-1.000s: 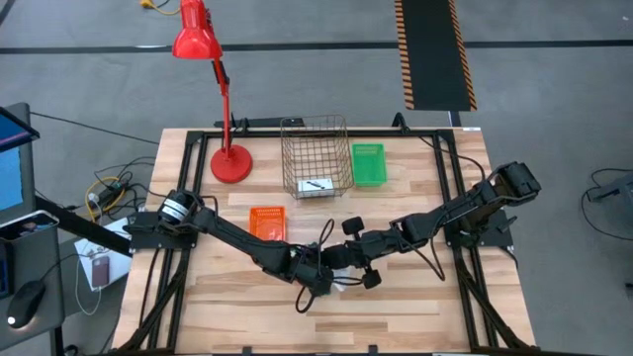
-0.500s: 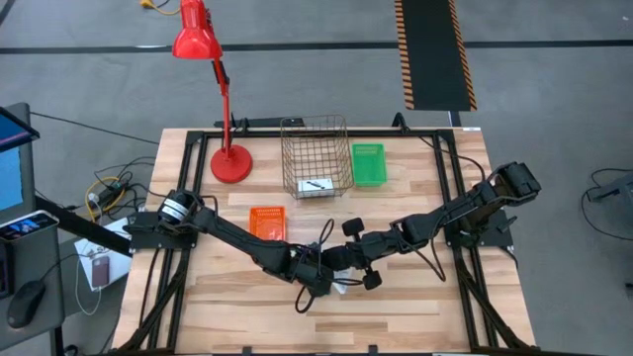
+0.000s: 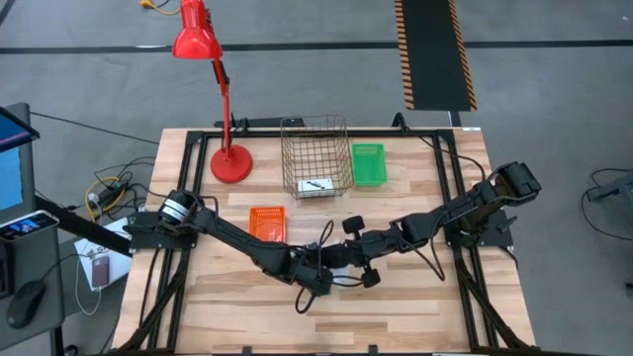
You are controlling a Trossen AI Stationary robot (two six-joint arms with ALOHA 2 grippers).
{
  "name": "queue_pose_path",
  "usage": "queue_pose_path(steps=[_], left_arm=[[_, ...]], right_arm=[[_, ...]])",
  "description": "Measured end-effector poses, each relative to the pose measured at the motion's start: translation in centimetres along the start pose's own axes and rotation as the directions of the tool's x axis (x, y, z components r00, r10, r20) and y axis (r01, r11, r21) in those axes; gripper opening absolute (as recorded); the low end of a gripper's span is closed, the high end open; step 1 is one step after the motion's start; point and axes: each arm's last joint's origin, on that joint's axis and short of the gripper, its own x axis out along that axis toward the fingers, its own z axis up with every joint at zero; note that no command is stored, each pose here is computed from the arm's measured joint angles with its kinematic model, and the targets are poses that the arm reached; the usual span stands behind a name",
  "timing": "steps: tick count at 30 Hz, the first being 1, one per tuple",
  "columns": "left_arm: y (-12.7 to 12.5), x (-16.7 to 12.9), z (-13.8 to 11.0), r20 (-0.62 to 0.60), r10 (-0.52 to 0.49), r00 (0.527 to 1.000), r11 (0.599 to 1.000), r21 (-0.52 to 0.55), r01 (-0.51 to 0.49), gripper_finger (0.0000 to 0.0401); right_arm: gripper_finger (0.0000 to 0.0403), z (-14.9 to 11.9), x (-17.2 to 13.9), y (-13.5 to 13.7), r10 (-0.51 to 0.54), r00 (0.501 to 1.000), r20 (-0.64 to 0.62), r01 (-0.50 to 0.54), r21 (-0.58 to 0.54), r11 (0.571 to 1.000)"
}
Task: Pick and place items into bin
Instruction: Put the card reader box into the wire basket
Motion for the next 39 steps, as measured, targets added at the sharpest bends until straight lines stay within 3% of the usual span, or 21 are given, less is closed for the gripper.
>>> queue_pose_path(steps=[10, 20, 26, 30, 34, 39], left_arm=[[-0.4, -0.3, -1.0, -0.125, -0.021, 0.992, 0.999, 0.034, 0.025, 0.0028], [2.5, -3.7, -3.6, -0.176, 0.088, 0.98, 0.99, -0.089, -0.105, 0.0028], [5.1, -6.5, -7.8, -0.279, 0.164, 0.946, 0.951, -0.211, -0.227, 0.0028], [6.6, -7.4, -11.5, -0.342, 0.182, 0.922, 0.898, -0.325, -0.298, 0.0028], [7.6, -7.3, -15.9, -0.423, 0.159, 0.892, 0.832, -0.43, -0.352, 0.0028], [8.0, -5.7, -20.7, -0.511, 0.104, 0.854, 0.788, -0.482, -0.384, 0.0028]], right_arm=[[0.0, 0.9, -3.1, 0.0, 0.004, 1.0, -0.01, -0.004, 0.003, 1.0], [0.0, 1.4, -9.6, -0.8, -0.076, 0.997, 0.007, 0.076, 0.042, 0.996], [0.0, 1.6, -12.4, -1.4, -0.18, 0.982, 0.053, 0.176, 0.061, 0.982], [0.0, 1.6, -13.4, -1.7, -0.224, 0.972, 0.067, 0.219, 0.071, 0.973], [0.0, 1.4, -13.8, -2.0, -0.235, 0.97, 0.06, 0.23, 0.085, 0.97], [0.0, 0.9, -13.7, -2.4, -0.258, 0.966, 0.01, 0.256, 0.094, 0.962]])
